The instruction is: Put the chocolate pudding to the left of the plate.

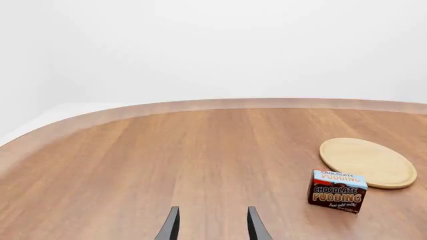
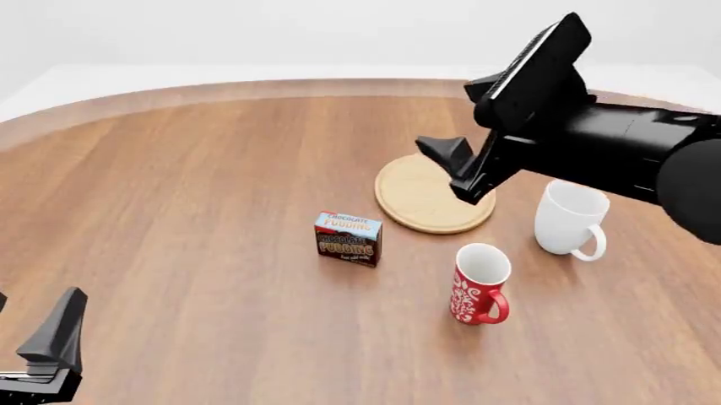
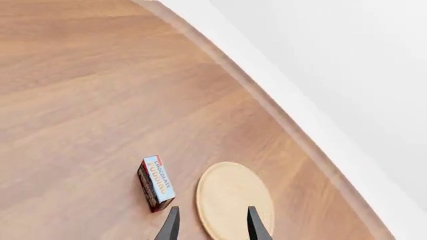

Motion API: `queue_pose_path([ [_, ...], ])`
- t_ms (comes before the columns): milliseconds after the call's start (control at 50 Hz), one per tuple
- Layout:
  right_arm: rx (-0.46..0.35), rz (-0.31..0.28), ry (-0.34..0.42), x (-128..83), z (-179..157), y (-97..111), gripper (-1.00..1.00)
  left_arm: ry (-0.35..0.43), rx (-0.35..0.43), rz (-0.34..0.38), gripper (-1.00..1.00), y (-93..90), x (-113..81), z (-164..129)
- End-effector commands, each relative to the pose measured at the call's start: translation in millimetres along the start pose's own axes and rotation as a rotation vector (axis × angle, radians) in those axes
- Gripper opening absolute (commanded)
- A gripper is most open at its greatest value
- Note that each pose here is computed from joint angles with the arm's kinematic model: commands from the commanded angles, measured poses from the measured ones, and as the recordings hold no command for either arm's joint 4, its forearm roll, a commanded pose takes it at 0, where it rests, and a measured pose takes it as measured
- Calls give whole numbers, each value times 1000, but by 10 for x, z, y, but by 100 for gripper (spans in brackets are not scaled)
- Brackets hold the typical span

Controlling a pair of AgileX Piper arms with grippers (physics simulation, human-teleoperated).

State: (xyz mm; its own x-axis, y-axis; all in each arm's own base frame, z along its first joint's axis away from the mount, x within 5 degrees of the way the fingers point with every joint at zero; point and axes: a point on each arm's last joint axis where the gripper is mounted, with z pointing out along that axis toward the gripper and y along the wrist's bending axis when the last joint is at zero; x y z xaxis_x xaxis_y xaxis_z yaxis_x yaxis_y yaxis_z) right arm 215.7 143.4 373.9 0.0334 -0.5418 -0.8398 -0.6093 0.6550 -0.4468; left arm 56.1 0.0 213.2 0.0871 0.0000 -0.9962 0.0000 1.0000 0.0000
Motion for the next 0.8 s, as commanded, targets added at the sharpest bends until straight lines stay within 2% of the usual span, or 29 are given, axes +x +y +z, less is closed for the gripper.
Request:
queue_pose_path([
  [20, -89, -44, 34, 26, 252, 222, 100, 0, 0, 0, 100, 0, 0, 0],
  [40, -125, -55, 45, 42, 291, 323, 100, 0, 0, 0, 100, 0, 0, 0],
  [240, -161, -58, 69, 192, 481, 492, 100, 0, 0, 0, 100, 0, 0, 0],
  [800, -190, -30, 115, 422, 866, 683, 100, 0, 0, 0, 100, 0, 0, 0],
])
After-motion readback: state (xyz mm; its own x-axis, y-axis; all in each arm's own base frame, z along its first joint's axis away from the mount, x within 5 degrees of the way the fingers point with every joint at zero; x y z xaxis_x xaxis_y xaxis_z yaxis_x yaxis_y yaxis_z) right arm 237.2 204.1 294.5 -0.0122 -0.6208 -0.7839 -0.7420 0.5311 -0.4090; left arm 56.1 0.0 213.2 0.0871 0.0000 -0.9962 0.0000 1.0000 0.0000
